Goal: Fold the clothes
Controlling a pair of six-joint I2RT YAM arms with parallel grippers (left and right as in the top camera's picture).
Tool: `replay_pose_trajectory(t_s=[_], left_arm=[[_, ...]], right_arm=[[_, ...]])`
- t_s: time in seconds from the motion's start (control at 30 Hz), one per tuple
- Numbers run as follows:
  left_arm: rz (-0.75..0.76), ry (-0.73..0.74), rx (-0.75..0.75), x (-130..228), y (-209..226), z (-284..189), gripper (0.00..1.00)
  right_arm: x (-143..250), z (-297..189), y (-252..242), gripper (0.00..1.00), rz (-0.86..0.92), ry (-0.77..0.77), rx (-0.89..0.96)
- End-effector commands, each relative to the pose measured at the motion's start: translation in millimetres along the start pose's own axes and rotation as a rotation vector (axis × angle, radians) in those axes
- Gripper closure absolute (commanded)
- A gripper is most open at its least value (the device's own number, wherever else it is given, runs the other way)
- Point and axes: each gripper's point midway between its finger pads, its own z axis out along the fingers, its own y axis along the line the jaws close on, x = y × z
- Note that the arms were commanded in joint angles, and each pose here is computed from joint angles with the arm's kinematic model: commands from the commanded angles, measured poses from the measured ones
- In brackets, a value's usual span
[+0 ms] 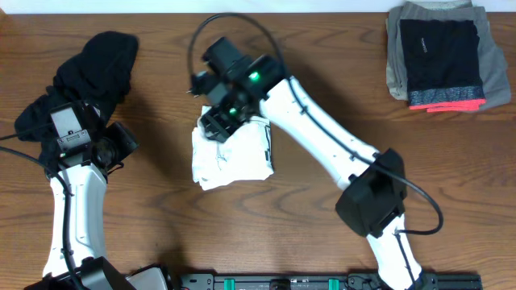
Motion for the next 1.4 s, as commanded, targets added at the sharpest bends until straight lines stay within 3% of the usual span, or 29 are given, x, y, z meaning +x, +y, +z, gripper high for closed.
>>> replay_pose_trajectory(t_s=[0.0,0.03,0.07,0.37,0.7,1.0,1.27,1.3,1.33,1.37], left_arm=[[0.007,-0.019,0.02,-8.4,-6.5,-4.4,0.89],[0.007,-0.019,0.02,-8.4,-6.5,-4.4,0.88],[0.007,-0.019,0.02,-8.4,-6.5,-4.4,0.87],[0.006,-0.013,0.017,-5.9,-5.2,-3.0,0.87],[-0.001,0.02,0.003,-0.9,-1.1,7.6,0.87],[-0.004,0.041,-0.004,2.2,1.1,14.5,0.87],[-0.003,0.033,-0.001,0.3,0.5,14.6,0.87],[-0.002,0.03,0.0,-0.5,0.1,14.6,0.87],[-0.002,0.027,0.001,-1.2,-0.1,14.6,0.87],[-0.002,0.027,0.001,-1.2,-0.1,14.6,0.87]], right_arm=[[26.3,9.0,-15.4,0.75,0.099,0.087,0.027],[35.8,14.6,-19.0,0.91,0.122,0.118,0.029],[44.7,19.3,-22.7,0.99,0.148,0.146,0.034],[114.1,58.0,-33.3,0.98,0.271,0.343,0.023],[145.2,86.7,-81.6,0.99,0.306,0.344,0.157],[112.8,70.0,-177.1,0.99,0.412,0.107,0.291],[50.4,32.2,-265.1,0.99,0.378,-0.251,0.43],[42.9,25.7,-270.0,0.94,0.378,-0.286,0.429],[36.7,20.1,-268.4,0.83,0.376,-0.303,0.406],[31.3,14.2,-262.7,0.65,0.374,-0.307,0.369]])
